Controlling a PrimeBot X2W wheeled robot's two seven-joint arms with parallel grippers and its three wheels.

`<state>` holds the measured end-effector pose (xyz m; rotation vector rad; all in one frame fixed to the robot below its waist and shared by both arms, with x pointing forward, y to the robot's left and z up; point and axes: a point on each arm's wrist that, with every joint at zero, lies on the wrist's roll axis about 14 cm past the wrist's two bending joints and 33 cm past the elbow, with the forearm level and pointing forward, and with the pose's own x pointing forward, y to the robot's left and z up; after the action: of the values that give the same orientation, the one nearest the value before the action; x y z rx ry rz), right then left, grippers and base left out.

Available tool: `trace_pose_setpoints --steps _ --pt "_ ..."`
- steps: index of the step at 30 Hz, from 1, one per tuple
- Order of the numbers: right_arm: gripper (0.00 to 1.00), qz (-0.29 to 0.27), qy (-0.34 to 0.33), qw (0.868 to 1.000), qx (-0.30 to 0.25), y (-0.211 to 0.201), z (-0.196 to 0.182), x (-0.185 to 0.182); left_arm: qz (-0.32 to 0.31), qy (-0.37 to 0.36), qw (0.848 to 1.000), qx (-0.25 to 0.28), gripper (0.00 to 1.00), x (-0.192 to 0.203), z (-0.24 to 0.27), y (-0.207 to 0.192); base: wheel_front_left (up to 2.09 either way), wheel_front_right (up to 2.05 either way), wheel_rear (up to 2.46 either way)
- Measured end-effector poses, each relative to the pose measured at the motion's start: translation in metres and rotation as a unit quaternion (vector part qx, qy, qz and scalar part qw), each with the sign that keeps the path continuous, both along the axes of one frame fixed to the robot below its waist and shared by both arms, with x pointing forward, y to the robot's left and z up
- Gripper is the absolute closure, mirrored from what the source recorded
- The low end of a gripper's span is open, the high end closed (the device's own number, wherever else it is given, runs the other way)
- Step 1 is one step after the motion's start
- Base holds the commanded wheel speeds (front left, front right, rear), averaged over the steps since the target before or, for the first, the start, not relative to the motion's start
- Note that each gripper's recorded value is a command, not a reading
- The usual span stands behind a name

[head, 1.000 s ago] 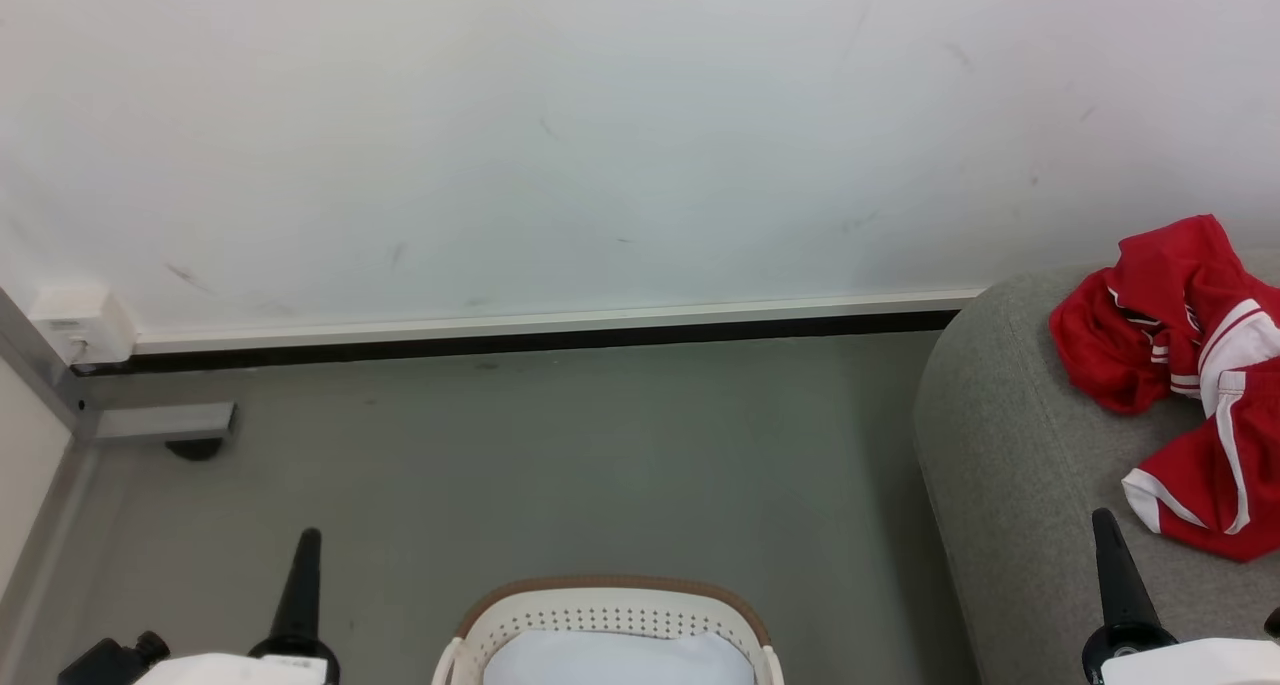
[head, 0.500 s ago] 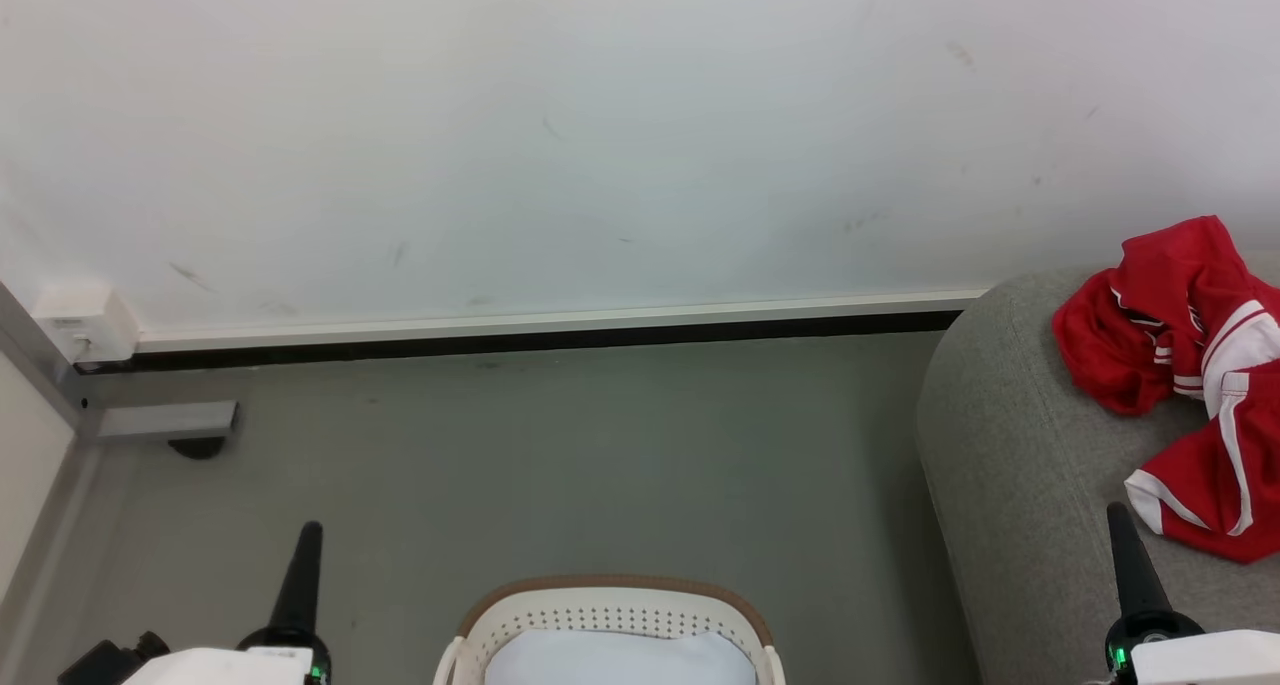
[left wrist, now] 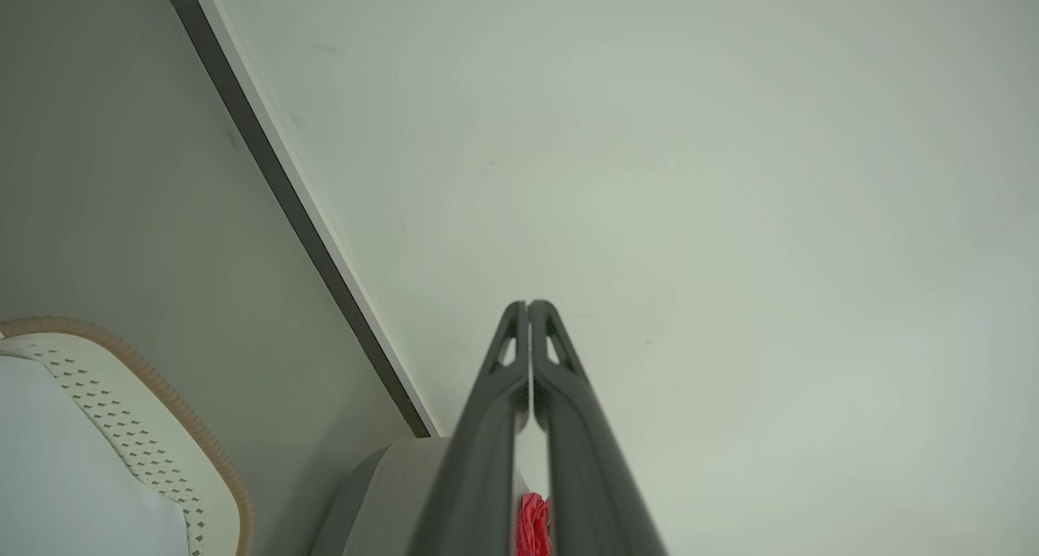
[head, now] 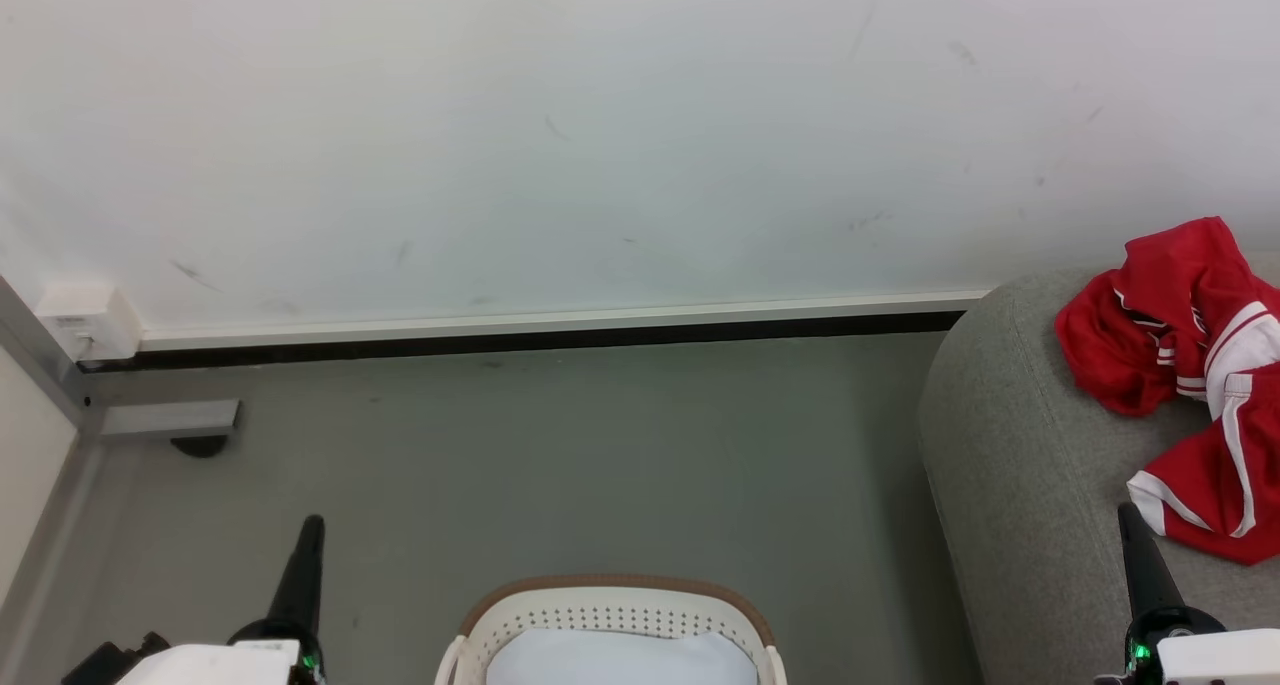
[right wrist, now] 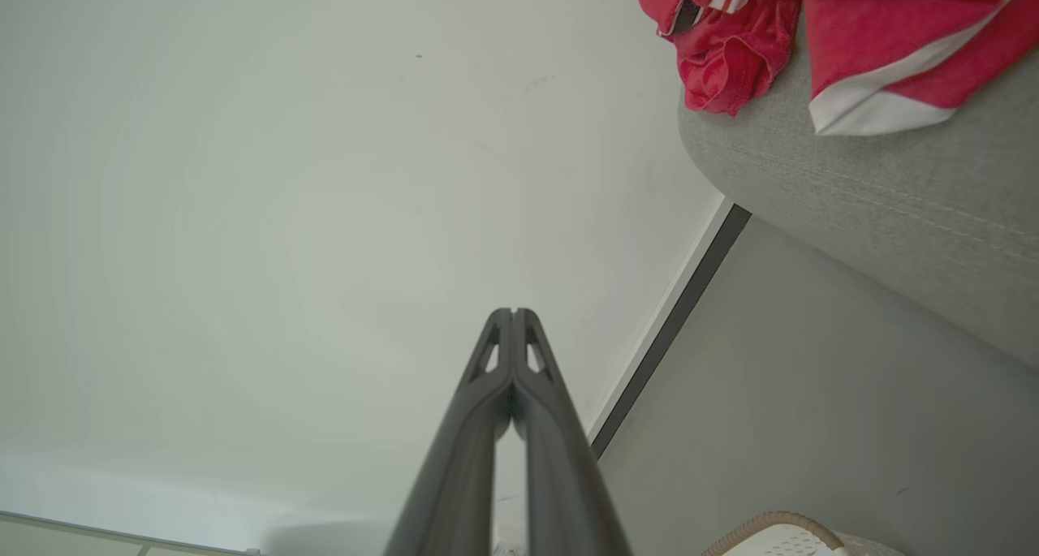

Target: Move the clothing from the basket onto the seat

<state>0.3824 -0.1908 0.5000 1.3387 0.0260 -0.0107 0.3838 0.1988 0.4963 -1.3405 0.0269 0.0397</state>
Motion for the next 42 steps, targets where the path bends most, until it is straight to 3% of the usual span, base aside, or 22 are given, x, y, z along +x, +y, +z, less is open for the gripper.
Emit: trace_pose_setpoints --steps 31,42 --pt "1.0 -0.005 -0.008 0.994 0.109 -0.0078 0.0049 0.005 -0.004 -0.014 0.994 -0.108 1.0 0.0036 0.0068 0.0005 0.0 0.0 0.0" --pt "1.0 -0.005 -0.008 0.993 0.117 -0.0083 0.0048 0.0051 -0.004 -0.016 0.993 -0.114 1.0 0.0039 0.0076 0.0006 0.0 0.0 0.0"
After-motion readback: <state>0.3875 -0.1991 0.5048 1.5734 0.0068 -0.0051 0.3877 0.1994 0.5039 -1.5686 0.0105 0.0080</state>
